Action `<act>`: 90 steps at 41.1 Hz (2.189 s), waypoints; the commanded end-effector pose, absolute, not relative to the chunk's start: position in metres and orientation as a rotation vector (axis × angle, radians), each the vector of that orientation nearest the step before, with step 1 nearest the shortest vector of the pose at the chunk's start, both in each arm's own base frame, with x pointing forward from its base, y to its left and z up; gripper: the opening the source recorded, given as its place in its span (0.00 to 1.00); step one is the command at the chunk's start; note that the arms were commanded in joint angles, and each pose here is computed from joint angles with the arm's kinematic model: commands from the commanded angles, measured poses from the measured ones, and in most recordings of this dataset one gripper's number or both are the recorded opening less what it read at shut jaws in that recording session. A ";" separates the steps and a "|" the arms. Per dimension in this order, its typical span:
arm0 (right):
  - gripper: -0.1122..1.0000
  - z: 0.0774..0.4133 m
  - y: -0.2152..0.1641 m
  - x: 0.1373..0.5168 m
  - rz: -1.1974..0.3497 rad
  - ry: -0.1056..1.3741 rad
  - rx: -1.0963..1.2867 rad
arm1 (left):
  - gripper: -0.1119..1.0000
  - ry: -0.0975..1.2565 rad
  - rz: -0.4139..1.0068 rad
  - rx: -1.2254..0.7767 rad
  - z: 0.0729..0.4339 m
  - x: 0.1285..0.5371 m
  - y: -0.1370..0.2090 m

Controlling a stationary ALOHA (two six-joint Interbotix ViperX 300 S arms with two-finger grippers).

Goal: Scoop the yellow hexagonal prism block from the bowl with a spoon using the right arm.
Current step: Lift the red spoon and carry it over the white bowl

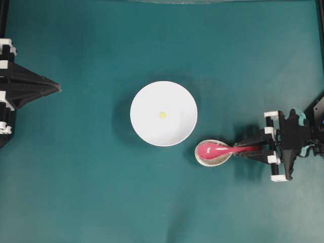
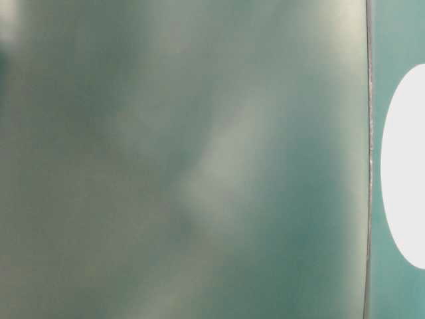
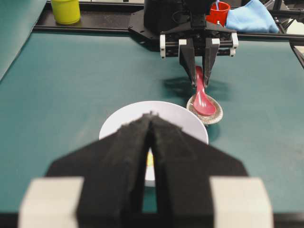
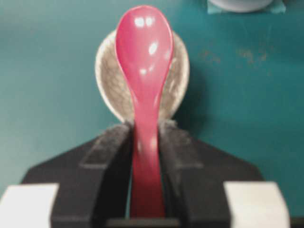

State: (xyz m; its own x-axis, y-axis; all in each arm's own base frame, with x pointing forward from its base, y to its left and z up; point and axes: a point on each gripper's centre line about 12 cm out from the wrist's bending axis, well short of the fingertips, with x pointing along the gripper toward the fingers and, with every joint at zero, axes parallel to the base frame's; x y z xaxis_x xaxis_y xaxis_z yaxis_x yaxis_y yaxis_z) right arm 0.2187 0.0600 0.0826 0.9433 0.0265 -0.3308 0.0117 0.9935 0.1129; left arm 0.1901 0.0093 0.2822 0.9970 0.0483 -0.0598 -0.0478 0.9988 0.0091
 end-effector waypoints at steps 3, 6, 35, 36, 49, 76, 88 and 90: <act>0.31 0.097 0.060 0.222 0.008 0.293 0.144 | 0.10 0.042 0.046 0.011 0.291 0.193 0.009; 0.32 0.103 0.058 0.224 -0.001 0.286 0.162 | 0.10 0.043 0.046 0.011 0.291 0.193 0.009; 0.31 0.177 0.036 0.251 -0.002 0.410 0.200 | 0.10 0.068 0.046 0.011 0.286 0.196 0.009; 0.31 0.179 0.035 0.252 -0.001 0.422 0.200 | 0.10 0.068 0.046 0.011 0.286 0.196 0.009; 0.31 0.215 0.013 0.271 -0.001 0.566 0.242 | 0.10 0.069 0.046 0.012 0.285 0.196 0.009; 0.31 0.245 -0.029 0.318 -0.035 0.966 0.413 | 0.10 0.068 0.046 0.012 0.286 0.196 0.009; 0.31 0.241 -0.035 0.349 -0.055 1.108 0.444 | 0.10 0.069 0.046 0.011 0.285 0.196 0.009; 0.31 0.240 -0.036 0.353 -0.060 1.122 0.441 | 0.10 0.068 0.046 0.011 0.286 0.196 0.009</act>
State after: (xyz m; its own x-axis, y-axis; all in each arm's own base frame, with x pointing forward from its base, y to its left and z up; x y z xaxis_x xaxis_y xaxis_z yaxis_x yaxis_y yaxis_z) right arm 0.3448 -0.0340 0.2256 0.4184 0.1811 -0.8900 0.2756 0.9084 0.3144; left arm 0.1936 0.0094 0.2774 0.9951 0.0482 -0.0858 -0.0476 0.9988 0.0091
